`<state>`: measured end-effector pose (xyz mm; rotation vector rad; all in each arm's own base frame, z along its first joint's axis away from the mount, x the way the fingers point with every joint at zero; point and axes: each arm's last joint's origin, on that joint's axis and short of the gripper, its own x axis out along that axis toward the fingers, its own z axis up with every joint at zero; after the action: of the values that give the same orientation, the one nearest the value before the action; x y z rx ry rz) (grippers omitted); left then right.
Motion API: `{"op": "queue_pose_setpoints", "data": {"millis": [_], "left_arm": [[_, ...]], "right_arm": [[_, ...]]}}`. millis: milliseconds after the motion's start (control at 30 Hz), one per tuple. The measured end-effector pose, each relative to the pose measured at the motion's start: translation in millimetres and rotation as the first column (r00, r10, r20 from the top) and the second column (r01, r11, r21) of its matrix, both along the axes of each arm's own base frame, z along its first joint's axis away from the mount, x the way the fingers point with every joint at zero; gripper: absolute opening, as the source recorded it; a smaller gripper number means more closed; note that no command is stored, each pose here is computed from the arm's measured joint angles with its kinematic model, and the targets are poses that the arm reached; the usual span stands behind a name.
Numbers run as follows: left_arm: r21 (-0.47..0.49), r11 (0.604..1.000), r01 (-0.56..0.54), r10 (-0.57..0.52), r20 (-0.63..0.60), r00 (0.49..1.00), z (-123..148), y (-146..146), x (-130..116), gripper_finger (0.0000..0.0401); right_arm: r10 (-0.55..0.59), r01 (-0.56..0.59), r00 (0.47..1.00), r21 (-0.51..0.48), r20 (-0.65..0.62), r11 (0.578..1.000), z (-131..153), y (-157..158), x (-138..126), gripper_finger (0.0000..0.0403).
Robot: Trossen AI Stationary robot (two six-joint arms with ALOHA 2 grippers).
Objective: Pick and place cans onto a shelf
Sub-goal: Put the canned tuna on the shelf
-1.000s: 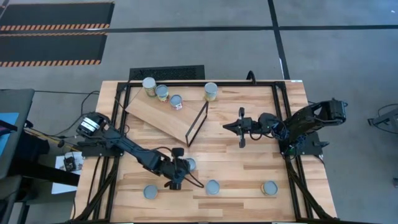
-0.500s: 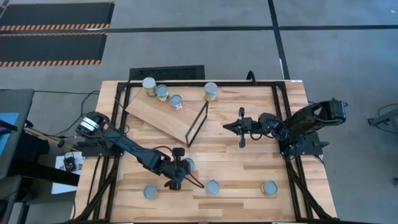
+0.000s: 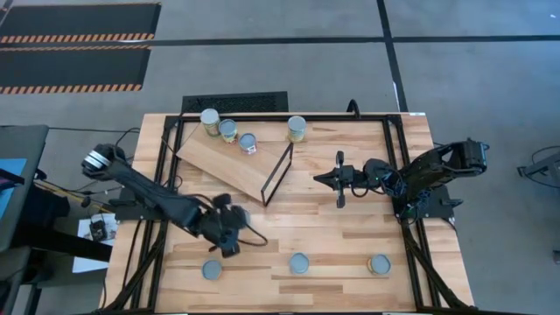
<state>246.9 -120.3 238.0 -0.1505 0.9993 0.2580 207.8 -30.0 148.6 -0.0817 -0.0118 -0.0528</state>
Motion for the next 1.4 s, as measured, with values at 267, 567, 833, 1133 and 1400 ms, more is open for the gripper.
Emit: {"op": "queue_pose_setpoints", "data": {"millis": [267, 567, 833, 1133, 1400], "left_arm": [[0.038, 0.986, -0.162, 0.162, 0.001, 0.987, -0.4, 43.2, -19.6, 0.0000], [0.117, 0.983, -0.143, 0.132, 0.097, 0.986, 5.1, 115.0, 11.2, 0.0000], [0.097, 0.983, -0.157, 0.141, 0.155, 0.978, -8.6, 170.9, 35.7, 0.0000], [0.084, 0.986, -0.144, 0.127, 0.174, 0.977, -23.4, 191.3, 55.9, 0.0000], [0.096, 0.983, -0.154, 0.138, 0.157, 0.978, -40.2, 199.7, 74.4, 0.0000]], "right_arm": [[0.000, 0.000, 1.000, 0.000, 0.003, 1.000, 0.3, 0.1, 0.0, 0.0012], [0.000, 0.000, 1.000, -0.001, 0.006, 1.000, 0.6, 0.1, 0.0, 0.0012], [0.000, 0.000, 1.000, 0.000, 0.003, 1.000, 0.3, 0.1, 0.0, 0.0011], [0.000, 0.000, 1.000, -0.002, 0.003, 1.000, 0.3, 0.1, 0.1, 0.0011], [0.000, 0.000, 1.000, -0.002, 0.003, 1.000, 0.4, 0.0, 0.2, 0.0012]]}}
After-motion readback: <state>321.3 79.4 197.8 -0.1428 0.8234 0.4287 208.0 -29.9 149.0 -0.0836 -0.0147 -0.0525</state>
